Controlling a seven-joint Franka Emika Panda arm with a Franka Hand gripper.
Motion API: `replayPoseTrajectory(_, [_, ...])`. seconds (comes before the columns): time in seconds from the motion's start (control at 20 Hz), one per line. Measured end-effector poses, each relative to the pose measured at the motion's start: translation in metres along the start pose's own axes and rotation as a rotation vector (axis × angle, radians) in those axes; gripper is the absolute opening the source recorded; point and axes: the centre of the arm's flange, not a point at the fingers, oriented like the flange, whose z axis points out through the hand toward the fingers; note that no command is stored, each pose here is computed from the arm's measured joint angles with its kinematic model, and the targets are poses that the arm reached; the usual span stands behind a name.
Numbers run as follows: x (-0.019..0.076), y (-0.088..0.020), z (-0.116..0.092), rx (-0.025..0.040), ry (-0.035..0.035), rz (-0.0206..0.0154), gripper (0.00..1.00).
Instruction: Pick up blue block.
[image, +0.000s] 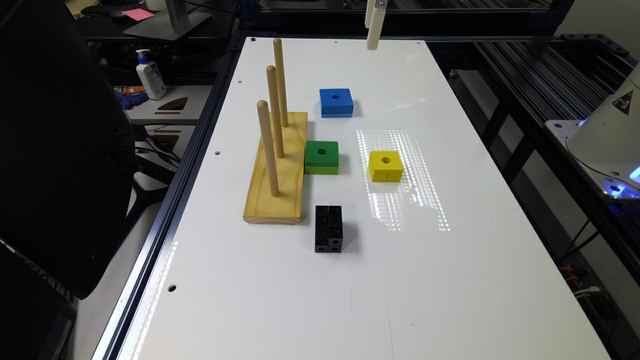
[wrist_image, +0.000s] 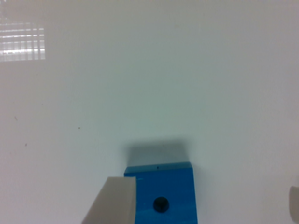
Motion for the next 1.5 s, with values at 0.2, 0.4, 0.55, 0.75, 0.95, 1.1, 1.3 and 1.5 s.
replayPoseTrajectory(0.2, [0.0034, 0.006, 0.0, -0.0003, 0.0005, -0.0012, 1.0])
replayPoseTrajectory(0.4, [0.0036, 0.007, 0.0, -0.0002, 0.0009, -0.001, 1.0])
replayPoseTrajectory(0.55, [0.0037, 0.007, 0.0, -0.0001, 0.001, -0.001, 1.0])
replayPoseTrajectory(0.75, [0.0051, 0.005, 0.014, -0.0041, -0.0076, -0.0019, 1.0])
replayPoseTrajectory(0.95, [0.0094, 0.003, 0.04, -0.0029, -0.0067, -0.0026, 1.0])
replayPoseTrajectory(1.1, [0.0108, 0.001, 0.048, -0.0025, -0.0065, -0.004, 1.0])
replayPoseTrajectory(1.3, [0.0108, 0.0, 0.051, -0.0046, -0.011, -0.0054, 1.0])
replayPoseTrajectory(1.5, [0.0112, 0.0, 0.069, -0.0076, -0.0182, -0.0064, 1.0])
